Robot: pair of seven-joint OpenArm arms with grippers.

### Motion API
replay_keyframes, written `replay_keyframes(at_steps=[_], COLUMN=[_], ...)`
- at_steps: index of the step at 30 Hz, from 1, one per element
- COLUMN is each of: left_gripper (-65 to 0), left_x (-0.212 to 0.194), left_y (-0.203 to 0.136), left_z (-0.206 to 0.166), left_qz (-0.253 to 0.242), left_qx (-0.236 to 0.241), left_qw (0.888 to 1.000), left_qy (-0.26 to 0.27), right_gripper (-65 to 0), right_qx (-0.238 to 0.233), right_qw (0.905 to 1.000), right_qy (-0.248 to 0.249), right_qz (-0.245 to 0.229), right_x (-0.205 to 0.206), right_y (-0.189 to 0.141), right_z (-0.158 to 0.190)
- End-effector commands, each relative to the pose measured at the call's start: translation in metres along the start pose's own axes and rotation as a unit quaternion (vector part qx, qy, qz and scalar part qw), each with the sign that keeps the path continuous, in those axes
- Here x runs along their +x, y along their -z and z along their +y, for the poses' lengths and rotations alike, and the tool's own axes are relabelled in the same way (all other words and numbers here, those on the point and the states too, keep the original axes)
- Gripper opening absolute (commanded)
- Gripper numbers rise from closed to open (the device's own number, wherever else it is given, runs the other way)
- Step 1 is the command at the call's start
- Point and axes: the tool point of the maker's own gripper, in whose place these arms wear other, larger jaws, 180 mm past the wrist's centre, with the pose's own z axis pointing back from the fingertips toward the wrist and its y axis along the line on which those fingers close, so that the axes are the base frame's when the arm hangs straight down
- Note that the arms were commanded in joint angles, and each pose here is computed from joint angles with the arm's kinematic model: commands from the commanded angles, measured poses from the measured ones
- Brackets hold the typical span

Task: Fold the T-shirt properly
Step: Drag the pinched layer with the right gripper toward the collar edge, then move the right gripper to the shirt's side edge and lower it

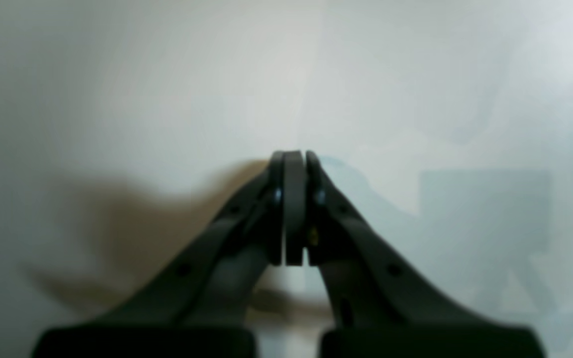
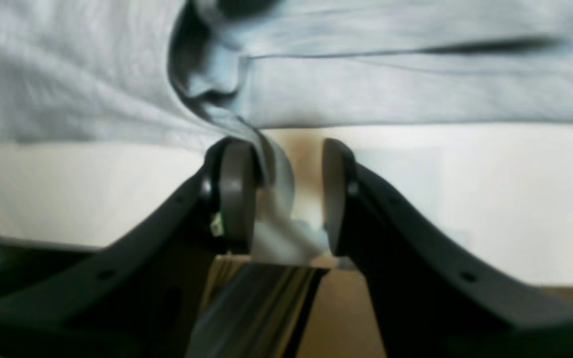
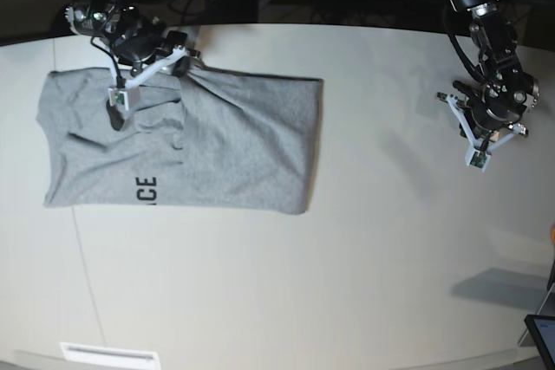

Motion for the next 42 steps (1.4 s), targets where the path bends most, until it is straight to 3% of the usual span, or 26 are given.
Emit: replay_keyframes(at_steps=[1, 4, 9, 13, 17, 21, 27, 31, 35, 38, 42], left_gripper=[-65.0, -65.0, -65.0, -65.0, -65.0, -65.0, -65.0, -65.0, -65.0, -65.0, -65.0], left_x=[0.011, 0.012, 0.012, 0.012, 0.013, 0.013, 0.017, 0.027, 0.027, 0.027, 0.026], left_y=[-0.005, -0.005, -0.005, -0.005, -0.005, -0.004, 0.000, 0.003, 0.003, 0.003, 0.002], left_z=[0.013, 0.013, 0.013, 0.013, 0.013, 0.009, -0.003, -0.014, -0.015, -0.015, -0.012], left_qz=[-0.015, -0.016, -0.016, -0.016, -0.017, -0.018, -0.023, -0.036, -0.037, -0.037, -0.036], left_qx=[0.017, 0.016, 0.016, 0.016, 0.016, 0.012, -0.001, -0.012, -0.012, -0.012, -0.010], left_qw=[1.000, 1.000, 1.000, 1.000, 1.000, 1.000, 1.000, 0.999, 0.999, 0.999, 0.999], left_qy=[0.003, 0.002, 0.002, 0.002, 0.002, -0.001, 0.006, 0.026, 0.026, 0.025, 0.023], right_gripper=[-43.4, -43.4, -43.4, -43.4, -43.4, -43.4, -43.4, -43.4, -43.4, -43.4, -43.4], right_qx=[-0.002, -0.016, -0.044, -0.044, -0.025, 0.019, 0.015, 0.021, 0.042, 0.066, 0.153], right_qw=[0.9996, 0.9986, 0.9978, 0.9980, 0.9986, 0.9994, 0.9990, 0.9960, 0.9903, 0.9876, 0.9809], right_qy=[-0.002, -0.021, -0.006, -0.005, -0.040, -0.020, 0.021, 0.079, 0.130, 0.140, 0.116], right_qz=[-0.028, -0.045, -0.050, -0.045, -0.024, -0.022, -0.037, -0.036, -0.027, -0.025, -0.028], right_x=[0.016, 0.029, 0.036, 0.034, 0.025, 0.026, 0.041, 0.052, 0.067, 0.086, 0.115], right_y=[-0.004, -0.007, -0.010, -0.011, -0.008, -0.009, -0.016, -0.024, -0.035, -0.043, -0.052], right_z=[-0.001, -0.012, -0.027, -0.026, -0.013, 0.001, -0.014, -0.027, -0.031, -0.025, 0.018])
